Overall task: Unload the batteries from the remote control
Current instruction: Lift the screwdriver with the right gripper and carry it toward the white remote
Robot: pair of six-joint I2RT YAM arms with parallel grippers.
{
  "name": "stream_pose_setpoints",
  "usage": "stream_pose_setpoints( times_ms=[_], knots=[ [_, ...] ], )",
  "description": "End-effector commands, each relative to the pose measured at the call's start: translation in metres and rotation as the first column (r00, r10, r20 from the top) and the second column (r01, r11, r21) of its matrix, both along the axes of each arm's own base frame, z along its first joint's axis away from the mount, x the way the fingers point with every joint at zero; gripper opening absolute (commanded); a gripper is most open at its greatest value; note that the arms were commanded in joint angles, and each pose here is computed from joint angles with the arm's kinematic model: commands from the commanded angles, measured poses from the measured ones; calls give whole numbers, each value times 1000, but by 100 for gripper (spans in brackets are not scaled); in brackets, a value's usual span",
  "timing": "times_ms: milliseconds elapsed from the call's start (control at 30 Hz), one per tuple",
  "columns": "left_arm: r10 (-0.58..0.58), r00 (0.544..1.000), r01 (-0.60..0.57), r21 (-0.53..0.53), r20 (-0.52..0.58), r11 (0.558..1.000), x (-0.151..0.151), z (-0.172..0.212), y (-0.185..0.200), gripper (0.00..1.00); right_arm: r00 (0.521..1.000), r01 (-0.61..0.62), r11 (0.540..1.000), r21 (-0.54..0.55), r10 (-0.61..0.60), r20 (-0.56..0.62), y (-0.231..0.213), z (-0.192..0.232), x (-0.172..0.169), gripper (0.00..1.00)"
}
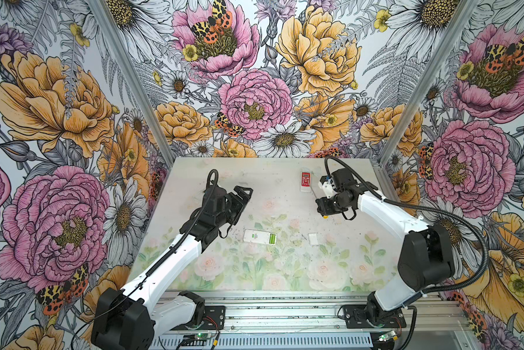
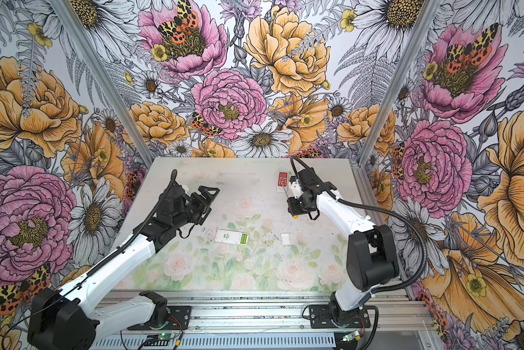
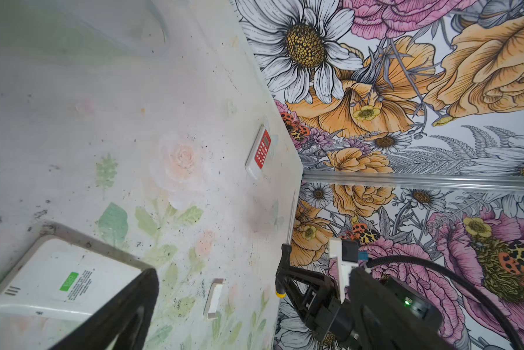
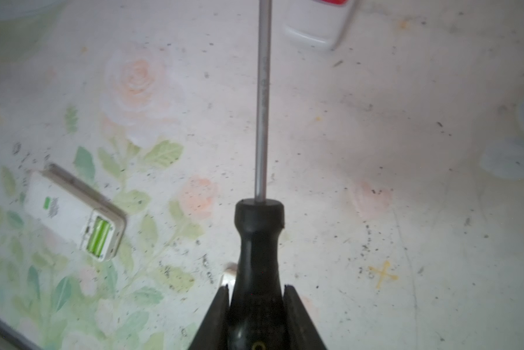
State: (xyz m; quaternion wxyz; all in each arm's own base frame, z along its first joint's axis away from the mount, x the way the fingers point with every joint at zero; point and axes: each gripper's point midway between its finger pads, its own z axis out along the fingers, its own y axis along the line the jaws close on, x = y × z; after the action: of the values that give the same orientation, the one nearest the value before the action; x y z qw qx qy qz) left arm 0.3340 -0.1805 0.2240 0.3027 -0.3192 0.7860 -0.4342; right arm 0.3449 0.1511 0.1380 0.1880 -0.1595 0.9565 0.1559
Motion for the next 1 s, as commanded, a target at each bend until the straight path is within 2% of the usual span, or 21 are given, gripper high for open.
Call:
stream_pose_setpoints(
  times_ms=[0, 133, 200, 467, 633, 733, 967],
  knots=[
    [-21, 999, 24, -76, 36, 997, -6, 15, -25, 99, 987, -109, 993, 39, 113, -113, 17, -3, -44, 1],
    [18, 1000, -19, -108, -5, 994, -20, 4, -37, 99, 975, -176, 981, 77, 185, -126, 44, 16, -75, 0],
    [39, 999, -36, -122, 22, 992, -27, 3, -42, 99, 968, -208, 974, 85, 218, -126, 56, 24, -90, 0],
    [20, 991, -37, -133, -129, 990, -47, -36, -38, 97, 945, -306, 952, -26, 300, -132, 79, 22, -130, 0],
    [-8, 985, -28, -201, -175, 979, -46, -51, -26, 96, 936, -338, 936, -95, 324, -141, 93, 14, -142, 0],
    [-42, 973, -16, -248, -225, 969, -50, -69, -27, 93, 915, -397, 907, -141, 380, -132, 108, 11, -155, 0],
    [-118, 962, 44, -285, -246, 957, -50, -78, -46, 93, 912, -407, 898, -168, 391, -122, 124, 10, -152, 0]
  ],
)
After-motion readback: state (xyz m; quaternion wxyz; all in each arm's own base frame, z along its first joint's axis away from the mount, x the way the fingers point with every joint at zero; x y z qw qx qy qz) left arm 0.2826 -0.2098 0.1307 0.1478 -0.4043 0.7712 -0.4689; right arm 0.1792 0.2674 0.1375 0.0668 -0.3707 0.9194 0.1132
